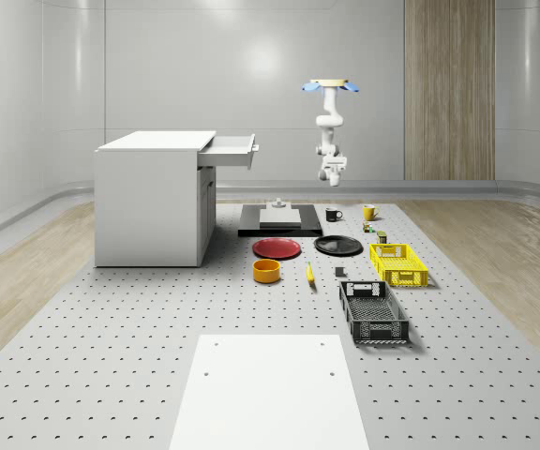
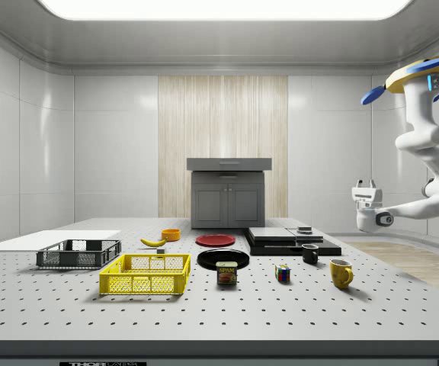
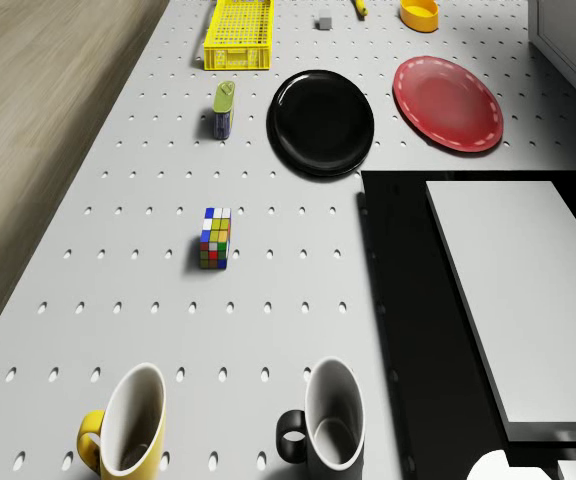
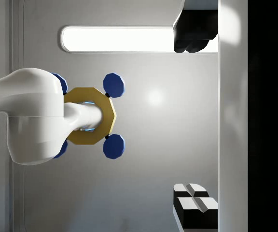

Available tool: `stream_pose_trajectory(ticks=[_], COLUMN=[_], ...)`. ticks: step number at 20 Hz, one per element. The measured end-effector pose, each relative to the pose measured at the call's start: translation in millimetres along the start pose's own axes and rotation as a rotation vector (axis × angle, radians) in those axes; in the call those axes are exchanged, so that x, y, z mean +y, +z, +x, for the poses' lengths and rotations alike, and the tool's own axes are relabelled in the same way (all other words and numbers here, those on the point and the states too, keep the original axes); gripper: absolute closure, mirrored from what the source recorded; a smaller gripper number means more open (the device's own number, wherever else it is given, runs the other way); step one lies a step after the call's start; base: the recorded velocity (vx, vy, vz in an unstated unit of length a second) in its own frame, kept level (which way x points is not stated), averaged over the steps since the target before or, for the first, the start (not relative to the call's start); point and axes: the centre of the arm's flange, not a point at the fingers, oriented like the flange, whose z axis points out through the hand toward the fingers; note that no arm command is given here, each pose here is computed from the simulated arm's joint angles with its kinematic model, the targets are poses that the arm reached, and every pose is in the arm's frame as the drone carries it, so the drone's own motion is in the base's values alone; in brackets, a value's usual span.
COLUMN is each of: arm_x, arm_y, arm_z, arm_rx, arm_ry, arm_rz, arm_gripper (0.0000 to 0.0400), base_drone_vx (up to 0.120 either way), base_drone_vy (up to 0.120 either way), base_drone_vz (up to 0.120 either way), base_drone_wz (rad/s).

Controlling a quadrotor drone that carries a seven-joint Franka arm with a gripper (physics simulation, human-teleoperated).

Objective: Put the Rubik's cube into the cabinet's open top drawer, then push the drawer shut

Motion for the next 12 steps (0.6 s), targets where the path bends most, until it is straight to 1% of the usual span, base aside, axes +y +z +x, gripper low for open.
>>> stream_pose_trajectory(ticks=[5, 12], arm_x=[-0.5, -0.4], arm_y=[-8.4, -11.8], arm_z=[0.4, 0.3], arm_rx=[0.003, 0.007], arm_ry=[0.0, 0.0], arm_rz=[0.003, 0.006], arm_gripper=[0.0, 0.0], base_drone_vx=[0.12, 0.12], base_drone_vy=[0.12, 0.12], base_drone_vz=[0.0, 0.0], base_drone_wz=[0.0, 0.0])
